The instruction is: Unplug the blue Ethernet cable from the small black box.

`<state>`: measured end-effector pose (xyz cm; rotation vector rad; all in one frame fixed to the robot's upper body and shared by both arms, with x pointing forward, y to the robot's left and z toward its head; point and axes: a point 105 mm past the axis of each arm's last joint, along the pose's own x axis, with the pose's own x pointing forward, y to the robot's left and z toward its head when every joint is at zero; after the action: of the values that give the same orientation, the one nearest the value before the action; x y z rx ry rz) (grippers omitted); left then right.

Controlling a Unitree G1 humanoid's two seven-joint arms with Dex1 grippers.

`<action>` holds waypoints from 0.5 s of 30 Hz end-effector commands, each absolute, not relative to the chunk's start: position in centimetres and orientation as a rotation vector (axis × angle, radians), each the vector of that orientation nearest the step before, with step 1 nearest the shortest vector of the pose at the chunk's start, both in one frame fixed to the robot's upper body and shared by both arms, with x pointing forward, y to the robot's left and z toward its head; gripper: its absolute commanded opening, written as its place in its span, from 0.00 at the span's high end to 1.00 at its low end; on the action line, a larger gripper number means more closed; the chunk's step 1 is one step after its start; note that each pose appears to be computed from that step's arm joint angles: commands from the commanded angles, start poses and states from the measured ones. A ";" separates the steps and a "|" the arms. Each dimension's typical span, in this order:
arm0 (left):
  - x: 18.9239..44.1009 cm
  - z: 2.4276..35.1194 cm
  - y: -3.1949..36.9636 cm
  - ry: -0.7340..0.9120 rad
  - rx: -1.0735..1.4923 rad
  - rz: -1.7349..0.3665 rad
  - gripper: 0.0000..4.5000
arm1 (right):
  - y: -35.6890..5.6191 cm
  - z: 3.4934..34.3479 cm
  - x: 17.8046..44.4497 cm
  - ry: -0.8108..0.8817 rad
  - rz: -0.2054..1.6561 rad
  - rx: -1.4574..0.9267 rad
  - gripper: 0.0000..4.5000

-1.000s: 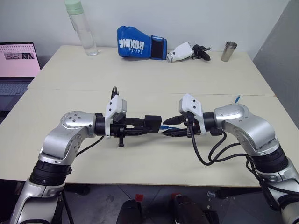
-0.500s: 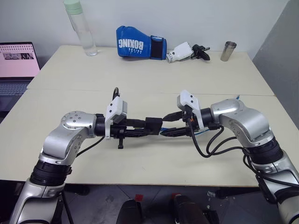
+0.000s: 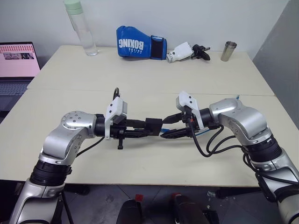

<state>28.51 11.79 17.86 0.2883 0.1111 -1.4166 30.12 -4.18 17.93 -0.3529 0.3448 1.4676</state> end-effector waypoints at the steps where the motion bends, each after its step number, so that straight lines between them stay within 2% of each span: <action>1: 28.3 18.7 11.6 0.069 0.327 -1.418 0.82 | -3.6 19.1 29.9 0.297 1.491 -0.377 0.41; 3: 28.2 18.6 11.6 0.069 0.328 -1.419 0.82 | -3.5 19.0 29.9 0.298 1.492 -0.377 0.47; 13: 28.2 18.5 11.5 0.073 0.331 -1.428 0.82 | -3.5 18.8 29.5 0.313 1.516 -0.389 0.98; 15: 28.1 18.5 11.5 0.075 0.332 -1.432 0.82 | -3.5 18.7 29.4 0.315 1.524 -0.391 0.99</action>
<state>28.58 11.83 17.71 0.3027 0.1177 -1.4106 29.68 -3.73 17.49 -0.3541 0.3637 1.5039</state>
